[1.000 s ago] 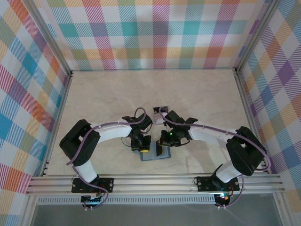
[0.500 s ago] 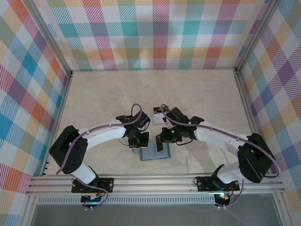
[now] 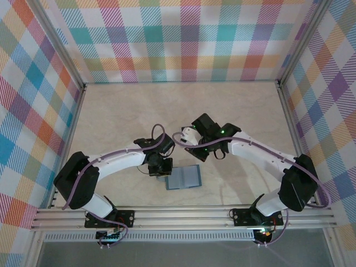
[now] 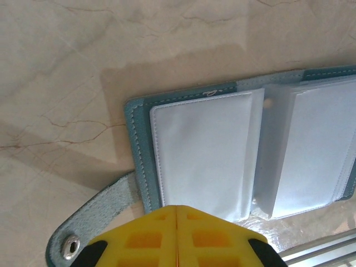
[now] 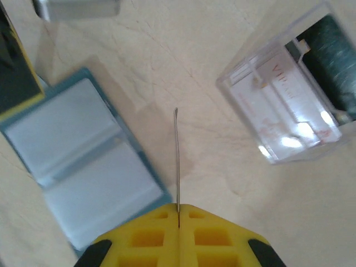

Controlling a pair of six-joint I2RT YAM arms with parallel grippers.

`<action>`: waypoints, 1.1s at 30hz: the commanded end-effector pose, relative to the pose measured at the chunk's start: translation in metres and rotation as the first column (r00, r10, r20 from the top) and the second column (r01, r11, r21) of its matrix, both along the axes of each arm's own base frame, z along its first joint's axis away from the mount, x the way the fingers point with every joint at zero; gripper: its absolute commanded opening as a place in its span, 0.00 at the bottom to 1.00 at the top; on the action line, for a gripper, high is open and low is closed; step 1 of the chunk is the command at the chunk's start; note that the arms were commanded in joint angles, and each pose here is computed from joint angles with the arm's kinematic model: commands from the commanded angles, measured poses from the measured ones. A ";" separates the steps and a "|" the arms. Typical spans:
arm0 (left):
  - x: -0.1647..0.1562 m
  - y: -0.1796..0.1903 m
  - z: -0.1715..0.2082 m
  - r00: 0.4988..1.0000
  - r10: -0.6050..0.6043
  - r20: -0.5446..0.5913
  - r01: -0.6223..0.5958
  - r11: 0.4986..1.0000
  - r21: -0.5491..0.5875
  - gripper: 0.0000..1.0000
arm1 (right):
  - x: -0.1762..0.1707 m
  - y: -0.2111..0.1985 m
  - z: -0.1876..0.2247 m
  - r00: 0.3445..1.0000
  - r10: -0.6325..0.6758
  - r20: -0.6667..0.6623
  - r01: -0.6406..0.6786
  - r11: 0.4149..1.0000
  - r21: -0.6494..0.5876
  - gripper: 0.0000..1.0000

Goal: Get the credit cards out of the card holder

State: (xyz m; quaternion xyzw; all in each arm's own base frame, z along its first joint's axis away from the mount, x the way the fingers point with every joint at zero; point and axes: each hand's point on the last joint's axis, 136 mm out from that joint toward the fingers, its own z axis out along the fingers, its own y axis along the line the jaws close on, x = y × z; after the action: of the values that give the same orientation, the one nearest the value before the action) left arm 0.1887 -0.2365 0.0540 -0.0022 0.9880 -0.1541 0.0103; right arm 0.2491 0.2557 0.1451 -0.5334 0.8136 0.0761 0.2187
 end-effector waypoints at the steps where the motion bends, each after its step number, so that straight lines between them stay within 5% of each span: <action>1: -0.003 0.015 0.001 1.000 0.016 0.014 -0.017 0.999 0.027 0.09 | 0.022 -0.014 0.012 0.968 0.225 0.107 -0.207 0.965 -0.159 0.00; 17: -0.007 0.041 0.011 0.996 0.080 0.041 -0.081 0.997 0.002 0.17 | 0.092 0.007 0.021 0.879 0.467 0.093 -0.429 0.861 -0.273 0.00; 33: -0.008 0.054 0.008 0.993 0.111 0.031 -0.111 0.994 0.002 0.18 | 0.129 0.014 -0.013 0.873 0.488 -0.011 -0.468 0.832 -0.299 0.00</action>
State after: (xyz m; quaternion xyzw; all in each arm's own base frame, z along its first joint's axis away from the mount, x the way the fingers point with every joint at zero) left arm 0.1855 -0.1911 0.0634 -0.0507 0.9854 -0.1578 0.0384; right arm 0.3812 0.2697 0.1301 -0.7377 0.6583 -0.0241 0.1480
